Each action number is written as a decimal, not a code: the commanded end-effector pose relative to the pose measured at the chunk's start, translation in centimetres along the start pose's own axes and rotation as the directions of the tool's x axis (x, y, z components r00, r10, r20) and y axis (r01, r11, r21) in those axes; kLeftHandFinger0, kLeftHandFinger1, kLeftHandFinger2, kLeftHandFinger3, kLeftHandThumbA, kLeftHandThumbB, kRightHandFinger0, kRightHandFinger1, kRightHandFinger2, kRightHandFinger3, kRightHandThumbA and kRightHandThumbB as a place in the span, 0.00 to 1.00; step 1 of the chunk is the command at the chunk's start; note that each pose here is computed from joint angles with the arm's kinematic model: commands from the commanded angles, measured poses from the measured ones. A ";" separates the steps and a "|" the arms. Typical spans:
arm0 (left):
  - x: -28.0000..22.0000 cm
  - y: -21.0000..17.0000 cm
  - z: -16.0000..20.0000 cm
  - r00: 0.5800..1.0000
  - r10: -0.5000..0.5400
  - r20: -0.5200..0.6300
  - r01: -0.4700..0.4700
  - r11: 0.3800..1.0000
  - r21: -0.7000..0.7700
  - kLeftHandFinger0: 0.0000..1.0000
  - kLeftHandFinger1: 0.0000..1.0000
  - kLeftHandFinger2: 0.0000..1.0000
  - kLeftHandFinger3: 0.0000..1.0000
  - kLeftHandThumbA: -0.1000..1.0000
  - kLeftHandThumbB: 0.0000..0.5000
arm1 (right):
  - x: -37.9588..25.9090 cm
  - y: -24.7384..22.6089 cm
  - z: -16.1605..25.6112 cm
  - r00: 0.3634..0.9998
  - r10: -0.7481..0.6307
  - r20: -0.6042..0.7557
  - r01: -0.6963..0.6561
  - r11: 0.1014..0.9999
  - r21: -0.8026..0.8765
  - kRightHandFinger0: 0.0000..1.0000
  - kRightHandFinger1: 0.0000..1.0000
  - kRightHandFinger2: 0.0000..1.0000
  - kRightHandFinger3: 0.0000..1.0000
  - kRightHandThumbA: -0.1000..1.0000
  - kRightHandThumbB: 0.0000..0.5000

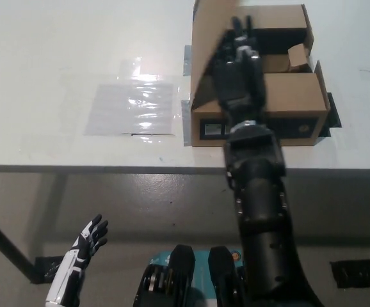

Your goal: A small storage box is placed at the center of the table and the robot uses its right hand to slide under its lid and push it upwards to open it

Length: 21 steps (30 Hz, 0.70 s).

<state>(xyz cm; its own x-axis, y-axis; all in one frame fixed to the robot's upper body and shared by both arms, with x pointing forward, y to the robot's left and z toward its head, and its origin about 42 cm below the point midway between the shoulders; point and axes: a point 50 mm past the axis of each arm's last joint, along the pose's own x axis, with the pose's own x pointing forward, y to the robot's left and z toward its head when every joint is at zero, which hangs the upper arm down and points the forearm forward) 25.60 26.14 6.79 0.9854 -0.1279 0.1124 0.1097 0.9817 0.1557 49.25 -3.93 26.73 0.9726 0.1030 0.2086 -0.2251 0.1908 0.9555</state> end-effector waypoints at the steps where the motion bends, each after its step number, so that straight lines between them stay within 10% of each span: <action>1: 0.4 0.0 1.1 0.999 -0.022 0.046 0.021 1.000 0.019 1.00 1.00 1.00 1.00 1.00 0.63 | 1.6 6.3 -2.8 0.983 0.170 -0.068 -0.176 0.981 -0.087 1.00 1.00 1.00 1.00 1.00 0.65; 21: 2.0 0.0 1.7 0.994 -0.067 0.083 0.065 0.997 0.031 1.00 1.00 1.00 1.00 1.00 0.58 | 0.6 4.6 -7.3 0.939 0.157 -0.307 -0.316 0.749 -0.583 1.00 1.00 1.00 1.00 1.00 0.55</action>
<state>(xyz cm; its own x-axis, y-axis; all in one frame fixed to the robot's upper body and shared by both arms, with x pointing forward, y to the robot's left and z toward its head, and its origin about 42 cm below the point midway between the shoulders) 26.70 25.45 7.48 0.9760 -0.1710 0.1352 0.1476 0.9748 0.1675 48.34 3.09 29.21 0.8821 0.3854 0.2709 -0.4635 0.6068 0.6457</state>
